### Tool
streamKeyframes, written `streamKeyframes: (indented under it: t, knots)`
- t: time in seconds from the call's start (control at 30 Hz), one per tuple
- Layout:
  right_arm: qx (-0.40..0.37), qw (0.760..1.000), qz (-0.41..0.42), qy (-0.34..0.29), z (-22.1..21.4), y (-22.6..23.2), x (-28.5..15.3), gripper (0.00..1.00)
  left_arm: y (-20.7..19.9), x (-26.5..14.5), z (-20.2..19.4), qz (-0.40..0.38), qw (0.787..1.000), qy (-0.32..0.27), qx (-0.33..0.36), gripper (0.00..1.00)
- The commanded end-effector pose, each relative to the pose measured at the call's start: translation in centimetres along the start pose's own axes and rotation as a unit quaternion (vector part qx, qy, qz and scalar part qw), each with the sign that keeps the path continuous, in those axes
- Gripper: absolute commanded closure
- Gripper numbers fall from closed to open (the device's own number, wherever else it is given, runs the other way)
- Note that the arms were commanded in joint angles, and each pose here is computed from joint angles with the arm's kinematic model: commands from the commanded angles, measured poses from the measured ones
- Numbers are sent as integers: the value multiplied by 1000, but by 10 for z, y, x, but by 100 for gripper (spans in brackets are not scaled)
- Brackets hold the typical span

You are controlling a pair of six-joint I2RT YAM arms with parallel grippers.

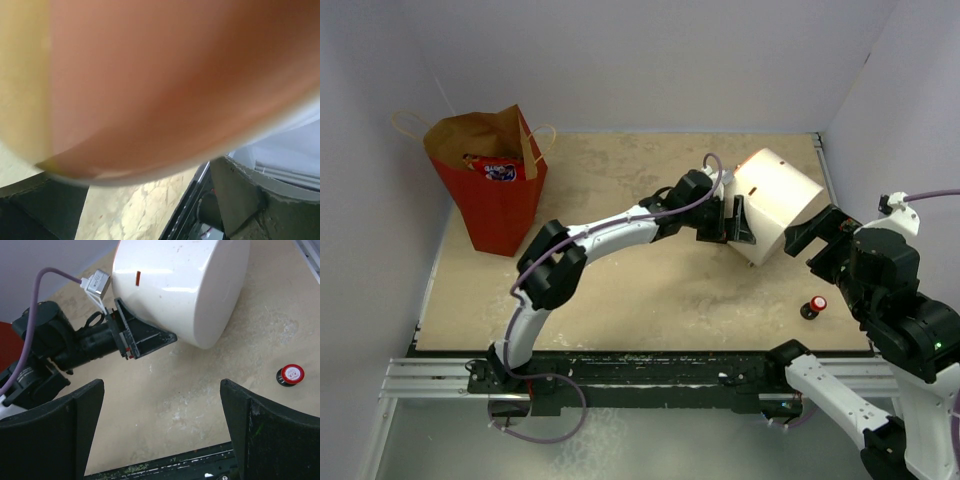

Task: Take the snacks out of the paper bag

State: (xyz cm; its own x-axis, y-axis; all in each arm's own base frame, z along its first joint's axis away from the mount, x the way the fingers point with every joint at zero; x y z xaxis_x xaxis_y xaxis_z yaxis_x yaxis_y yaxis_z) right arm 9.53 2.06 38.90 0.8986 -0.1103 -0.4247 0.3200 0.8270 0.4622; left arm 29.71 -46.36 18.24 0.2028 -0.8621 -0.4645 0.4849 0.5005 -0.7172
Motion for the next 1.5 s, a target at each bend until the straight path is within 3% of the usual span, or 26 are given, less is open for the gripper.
streamKeyframes:
  t: [0.0, 0.17, 0.33, 0.53, 0.73, 0.93, 1.2, 1.47]
  knots:
    - [8, 1000, 14, -11, 6, 0, -9, 0, -13, -29, 24, 2, 999, -29, 39, 1]
    - [-41, 997, 70, -17, 9, 16, 1, 0, -17, -87, -4, 21, 998, -23, 63, 1]
    - [-39, 990, 132, 11, 4, 45, 19, 0, -7, -164, -67, 49, 998, -8, 42, 1]
    - [-36, 983, 177, 46, -4, 73, 43, 0, 0, -265, -131, 126, 992, -12, -17, 1]
    - [-29, 984, 163, 63, -6, 88, 65, 0, -3, -342, -148, 242, 969, -43, -40, 1]
    - [-13, 988, 138, 74, -13, 88, 77, 0, -26, -392, -106, 359, 924, -130, -35, 1]
    - [-16, 986, 138, 96, -15, 103, 93, 0, -52, -446, -11, 513, 822, -241, 56, 1]
    - [-35, 992, 122, -7, 10, 113, 112, 0, -23, -452, 75, 545, 782, -297, 55, 1]
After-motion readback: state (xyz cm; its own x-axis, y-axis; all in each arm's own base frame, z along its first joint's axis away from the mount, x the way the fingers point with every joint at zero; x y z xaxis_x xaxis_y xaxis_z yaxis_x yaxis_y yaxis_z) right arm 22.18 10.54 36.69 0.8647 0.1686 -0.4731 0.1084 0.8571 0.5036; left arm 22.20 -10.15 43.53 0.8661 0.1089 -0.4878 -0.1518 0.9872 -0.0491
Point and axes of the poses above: each gripper's point midway between its finger pads, its own x axis out along the fingers, its own y axis along the line the jaws close on, z = x × y, the point moved 8 cm from there along -x, back along the fingers, and after that the axes turned 3 degrees about x, right-handed, at the moved point
